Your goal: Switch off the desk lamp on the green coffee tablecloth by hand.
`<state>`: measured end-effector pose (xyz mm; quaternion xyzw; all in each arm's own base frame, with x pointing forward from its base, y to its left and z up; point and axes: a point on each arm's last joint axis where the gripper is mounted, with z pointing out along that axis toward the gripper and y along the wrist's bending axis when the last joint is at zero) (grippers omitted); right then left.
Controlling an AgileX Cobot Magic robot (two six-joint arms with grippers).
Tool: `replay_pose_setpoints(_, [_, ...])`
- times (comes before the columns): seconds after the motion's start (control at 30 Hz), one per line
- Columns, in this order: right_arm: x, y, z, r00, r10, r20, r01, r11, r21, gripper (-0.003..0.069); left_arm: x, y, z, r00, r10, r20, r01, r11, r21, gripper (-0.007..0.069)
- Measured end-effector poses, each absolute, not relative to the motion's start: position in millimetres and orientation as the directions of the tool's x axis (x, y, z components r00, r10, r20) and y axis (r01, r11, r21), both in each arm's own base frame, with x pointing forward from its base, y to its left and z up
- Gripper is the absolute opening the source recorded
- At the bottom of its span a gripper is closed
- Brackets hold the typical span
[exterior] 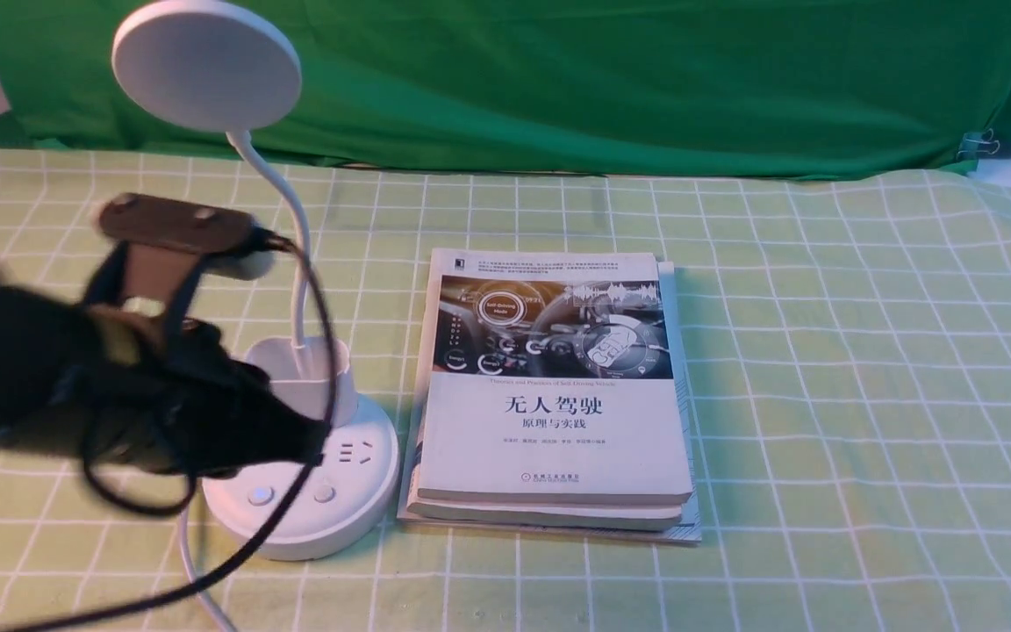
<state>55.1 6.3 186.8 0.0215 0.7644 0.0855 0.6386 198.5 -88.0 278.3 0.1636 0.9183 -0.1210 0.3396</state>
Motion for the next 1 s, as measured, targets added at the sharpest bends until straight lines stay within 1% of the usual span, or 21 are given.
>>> replay_pose_setpoints(0.07, [55,6,187,-0.183,0.142,-0.973,-0.076,0.984,0.158,0.0029,177,-79,283,-0.631,0.161,-0.759,0.377,0.919,-0.118,0.0006])
replay_pose_setpoints(0.1, [55,6,187,-0.183,0.143,-0.973,-0.076,0.984,0.159,0.0029,176,-78,284,-0.614,0.151,-0.775,0.375,0.919,-0.118,0.0006])
replay_pose_setpoints(0.13, [55,6,187,-0.183,0.144,-0.972,-0.076,0.984,0.16,0.0029,162,-71,284,-0.552,0.12,-0.825,0.373,0.92,-0.116,0.0006])
replay_pose_setpoints(0.17, [55,6,187,-0.183,0.143,-0.973,-0.076,0.984,0.159,0.0029,154,-67,283,-0.512,0.099,-0.853,0.371,0.922,-0.115,0.0006])
replay_pose_setpoints(0.2, [55,6,187,-0.183,0.142,-0.973,-0.076,0.984,0.158,0.0029,143,-62,283,-0.439,0.066,-0.896,0.368,0.923,-0.112,0.0006])
replay_pose_setpoints(0.23, [55,6,187,-0.184,0.142,-0.973,-0.076,0.984,0.158,0.0029,138,-59,278,-0.42,0.057,-0.906,0.366,0.924,-0.111,0.0006])
replay_pose_setpoints(0.3, [55,6,187,-0.185,0.143,-0.972,-0.076,0.984,0.159,0.0029,121,-51,272,-0.331,0.019,-0.943,0.362,0.926,-0.109,0.0006])
replay_pose_setpoints(0.5, [55,6,187,-0.184,0.142,-0.973,-0.076,0.984,0.158,0.0029,99,-40,251,-0.236,-0.01,-0.972,0.358,0.929,-0.097,0.0006])
replay_pose_setpoints(0.67, [55,6,187,-0.185,0.143,-0.972,-0.076,0.984,0.159,0.0042,95,-38,244,-0.185,-0.018,-0.983,0.354,0.931,-0.083,0.0006])
replay_pose_setpoints(0.73, [55,6,187,-0.184,0.142,-0.973,-0.076,0.984,0.158,0.0075,95,-38,244,-0.182,-0.009,-0.983,0.356,0.931,-0.074,0.0006])
replay_pose_setpoints(0.77, [55,6,187,-0.184,0.142,-0.973,-0.076,0.984,0.158,0.0075,95,-38,244,-0.181,-0.006,-0.983,0.357,0.932,-0.072,0.0006])
replay_pose_setpoints(0.8, [55,6,187,-0.184,0.142,-0.973,-0.076,0.984,0.158,0.011,95,-38,244,-0.175,0.009,-0.984,0.36,0.931,-0.056,0.0006])
replay_pose_setpoints(0.9, [55,6,187,-0.185,0.142,-0.972,-0.076,0.984,0.159,0.0181,95,-38,244,-0.165,0.036,-0.986,0.364,0.931,-0.027,0.0006])
replay_pose_setpoints(1.0, [55,6,187,-0.185,0.142,-0.972,-0.076,0.984,0.159,0.0229,95,-38,245,-0.145,0.055,-0.988,0.368,0.93,-0.002,0.0006])
